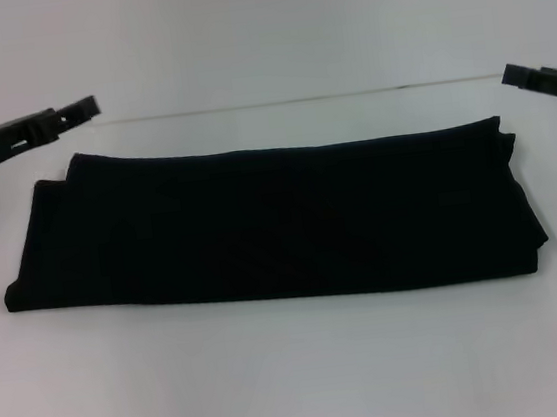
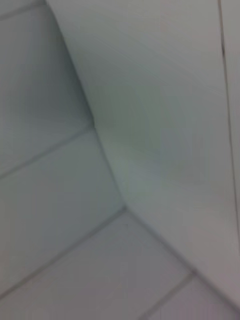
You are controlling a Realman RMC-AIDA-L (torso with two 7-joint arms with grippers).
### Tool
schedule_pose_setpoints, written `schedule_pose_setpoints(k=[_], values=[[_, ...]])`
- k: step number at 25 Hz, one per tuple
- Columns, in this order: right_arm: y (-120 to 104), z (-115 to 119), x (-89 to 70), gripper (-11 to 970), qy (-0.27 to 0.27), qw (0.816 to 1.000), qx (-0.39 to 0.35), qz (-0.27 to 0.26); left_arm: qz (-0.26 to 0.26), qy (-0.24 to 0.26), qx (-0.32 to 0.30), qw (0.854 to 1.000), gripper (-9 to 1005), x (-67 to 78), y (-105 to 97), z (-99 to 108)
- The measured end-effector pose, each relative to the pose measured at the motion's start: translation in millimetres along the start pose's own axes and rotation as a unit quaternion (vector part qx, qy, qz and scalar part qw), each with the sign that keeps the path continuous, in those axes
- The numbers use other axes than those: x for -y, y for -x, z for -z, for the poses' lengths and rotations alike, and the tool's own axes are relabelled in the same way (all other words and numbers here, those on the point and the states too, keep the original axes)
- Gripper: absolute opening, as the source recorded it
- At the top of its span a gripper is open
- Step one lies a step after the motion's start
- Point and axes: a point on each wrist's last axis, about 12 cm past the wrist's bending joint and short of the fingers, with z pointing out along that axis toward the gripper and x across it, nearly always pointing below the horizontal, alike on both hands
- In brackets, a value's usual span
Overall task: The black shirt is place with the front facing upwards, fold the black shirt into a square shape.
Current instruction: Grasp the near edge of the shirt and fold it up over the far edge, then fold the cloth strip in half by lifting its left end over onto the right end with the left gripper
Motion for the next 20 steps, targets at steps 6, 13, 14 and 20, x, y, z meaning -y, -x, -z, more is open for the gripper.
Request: schedule_pose_setpoints(k=[6,13,14,20], values=[[6.3,27.9,-1.9,782,0.062,0.996,-0.038,-0.048,0.052,-0.099,-0.046,0.993,860,5.5,-6.7,35.0],[12.1,32.6,-1.8,900,0.069,0.992,-0.091,-0.06,0.104,-0.088,-0.075,0.988,930,-11.8,-21.1,69.4],[12.5,31.1,-2.4,905,0.069,0.992,-0.09,-0.059,0.106,-0.085,-0.076,0.988,930,-13.1,-22.5,71.2],[13.9,15.0,-11.9,897,0.079,0.992,-0.084,-0.043,0.074,-0.071,-0.085,0.991,929,-16.4,-36.1,72.7]])
